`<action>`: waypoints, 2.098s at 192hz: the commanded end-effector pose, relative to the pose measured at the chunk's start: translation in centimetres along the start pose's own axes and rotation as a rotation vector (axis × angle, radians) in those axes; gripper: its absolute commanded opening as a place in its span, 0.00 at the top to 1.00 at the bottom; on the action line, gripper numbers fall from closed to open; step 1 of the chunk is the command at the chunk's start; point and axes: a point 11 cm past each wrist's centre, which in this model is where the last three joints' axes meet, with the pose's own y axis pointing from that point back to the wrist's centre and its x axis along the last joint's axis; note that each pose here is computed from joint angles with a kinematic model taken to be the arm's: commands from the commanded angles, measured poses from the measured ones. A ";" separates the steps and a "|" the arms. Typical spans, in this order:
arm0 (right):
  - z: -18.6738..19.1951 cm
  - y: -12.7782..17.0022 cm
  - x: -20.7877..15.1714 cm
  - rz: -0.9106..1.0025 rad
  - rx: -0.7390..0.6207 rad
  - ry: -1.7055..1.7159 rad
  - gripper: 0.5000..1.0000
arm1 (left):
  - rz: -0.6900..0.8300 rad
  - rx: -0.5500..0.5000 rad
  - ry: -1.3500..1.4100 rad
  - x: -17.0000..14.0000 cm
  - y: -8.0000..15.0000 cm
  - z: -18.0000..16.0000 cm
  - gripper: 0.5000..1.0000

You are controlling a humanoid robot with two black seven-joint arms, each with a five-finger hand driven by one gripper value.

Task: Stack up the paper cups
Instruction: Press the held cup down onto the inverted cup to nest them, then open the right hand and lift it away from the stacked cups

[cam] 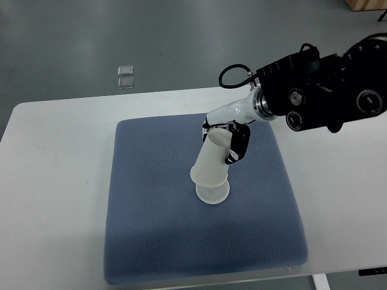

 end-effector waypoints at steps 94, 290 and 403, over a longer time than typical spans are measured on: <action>-0.2 -0.6 -0.5 0.001 0.005 -0.001 0.49 | 0.000 0.000 0.000 0.0 0.0 0.0 0.00; -0.5 -0.6 -0.2 0.014 0.021 -0.008 0.31 | -0.001 0.000 0.000 0.0 0.0 0.0 0.00; 5.6 -0.1 4.4 0.250 0.033 -0.261 0.20 | -0.002 0.001 -0.003 -0.1 0.0 0.0 0.00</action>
